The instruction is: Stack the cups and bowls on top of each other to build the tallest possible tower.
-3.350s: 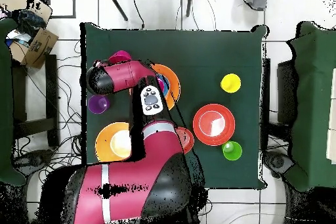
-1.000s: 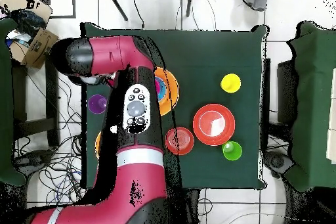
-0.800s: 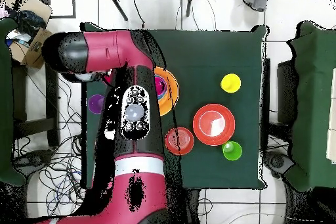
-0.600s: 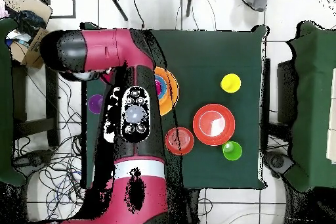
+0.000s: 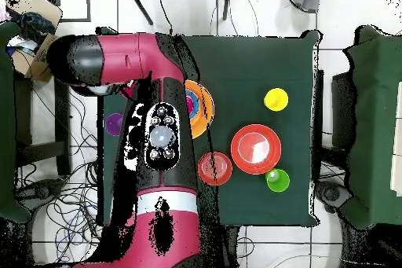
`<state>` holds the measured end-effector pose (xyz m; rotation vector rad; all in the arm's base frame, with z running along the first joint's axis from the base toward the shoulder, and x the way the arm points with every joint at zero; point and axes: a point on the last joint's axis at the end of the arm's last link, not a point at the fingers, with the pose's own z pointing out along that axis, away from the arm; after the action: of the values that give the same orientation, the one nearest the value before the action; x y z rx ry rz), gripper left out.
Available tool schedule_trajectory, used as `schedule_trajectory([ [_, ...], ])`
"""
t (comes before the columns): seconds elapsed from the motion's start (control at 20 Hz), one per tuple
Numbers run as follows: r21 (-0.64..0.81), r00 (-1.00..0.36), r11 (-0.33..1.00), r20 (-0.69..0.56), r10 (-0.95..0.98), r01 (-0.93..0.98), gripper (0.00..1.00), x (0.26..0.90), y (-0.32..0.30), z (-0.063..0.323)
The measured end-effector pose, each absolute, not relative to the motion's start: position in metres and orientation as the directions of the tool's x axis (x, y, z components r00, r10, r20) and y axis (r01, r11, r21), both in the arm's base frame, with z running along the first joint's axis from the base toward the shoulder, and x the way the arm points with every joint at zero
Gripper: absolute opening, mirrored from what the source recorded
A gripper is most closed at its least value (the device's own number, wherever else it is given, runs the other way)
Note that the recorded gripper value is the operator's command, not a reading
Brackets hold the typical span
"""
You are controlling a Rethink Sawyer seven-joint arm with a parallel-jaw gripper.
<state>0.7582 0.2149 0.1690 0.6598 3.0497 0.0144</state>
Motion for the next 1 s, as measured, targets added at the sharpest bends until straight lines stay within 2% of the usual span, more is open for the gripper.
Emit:
schedule_trajectory([
  [0.3, -0.031, -0.914, 0.914, -0.011, 0.405, 0.406, 0.00, 0.757, 0.205, 0.171],
  [0.6, -0.112, -0.907, 0.905, 0.047, 0.418, 0.411, 0.00, 0.762, 0.177, 0.189],
  [1.0, -0.173, -0.904, 0.892, 0.021, 0.428, 0.418, 0.00, 0.813, 0.120, 0.195],
])
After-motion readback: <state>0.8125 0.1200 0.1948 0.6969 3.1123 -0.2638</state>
